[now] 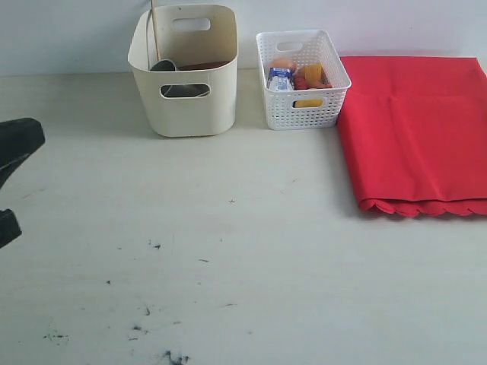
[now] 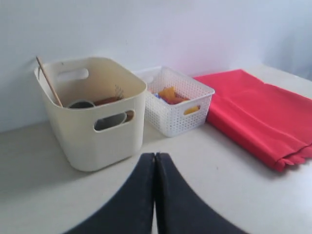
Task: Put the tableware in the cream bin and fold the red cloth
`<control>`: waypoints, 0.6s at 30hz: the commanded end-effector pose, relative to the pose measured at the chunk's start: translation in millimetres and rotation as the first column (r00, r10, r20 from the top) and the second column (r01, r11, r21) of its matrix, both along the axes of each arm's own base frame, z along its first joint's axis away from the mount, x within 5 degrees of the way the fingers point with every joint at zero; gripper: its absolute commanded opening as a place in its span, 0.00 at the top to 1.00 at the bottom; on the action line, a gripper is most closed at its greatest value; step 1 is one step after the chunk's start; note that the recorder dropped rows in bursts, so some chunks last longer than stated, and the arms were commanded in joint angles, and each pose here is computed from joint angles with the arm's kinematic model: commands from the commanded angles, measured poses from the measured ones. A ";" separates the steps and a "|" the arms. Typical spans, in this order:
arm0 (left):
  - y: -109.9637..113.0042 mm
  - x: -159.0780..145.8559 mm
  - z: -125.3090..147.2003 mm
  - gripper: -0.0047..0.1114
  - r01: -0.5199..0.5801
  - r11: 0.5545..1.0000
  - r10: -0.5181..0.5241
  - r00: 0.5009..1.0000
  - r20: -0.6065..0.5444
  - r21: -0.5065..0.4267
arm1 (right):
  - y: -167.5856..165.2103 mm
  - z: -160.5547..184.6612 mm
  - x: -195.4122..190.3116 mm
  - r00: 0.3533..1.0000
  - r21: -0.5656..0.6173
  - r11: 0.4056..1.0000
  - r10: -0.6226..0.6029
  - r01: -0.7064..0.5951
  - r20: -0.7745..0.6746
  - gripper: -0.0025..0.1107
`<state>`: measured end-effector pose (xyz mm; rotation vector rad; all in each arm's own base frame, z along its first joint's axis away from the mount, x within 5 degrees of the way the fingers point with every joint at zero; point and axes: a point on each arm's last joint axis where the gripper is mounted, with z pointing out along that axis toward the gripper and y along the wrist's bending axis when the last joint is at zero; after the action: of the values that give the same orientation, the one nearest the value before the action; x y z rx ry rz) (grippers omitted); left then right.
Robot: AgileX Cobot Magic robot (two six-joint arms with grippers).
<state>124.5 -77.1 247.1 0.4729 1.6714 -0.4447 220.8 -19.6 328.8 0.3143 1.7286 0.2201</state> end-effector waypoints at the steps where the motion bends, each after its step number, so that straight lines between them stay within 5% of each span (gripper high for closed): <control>1: 7.7 -11.7 11.1 0.94 -0.005 1.000 0.006 0.996 0.084 -0.011 | 12.9 7.1 -25.5 0.989 0.036 0.994 0.098 -0.103 0.111 0.98; 18: 16.3 -25.3 17.5 0.94 -0.007 0.999 0.012 0.984 0.180 -0.033 | 16.6 28.6 -52.8 0.968 0.006 0.994 0.103 -0.107 0.227 0.98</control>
<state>104.8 -65.0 266.7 0.4571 1.5215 -0.4337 169.9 -4.0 356.8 0.2147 1.5252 0.3327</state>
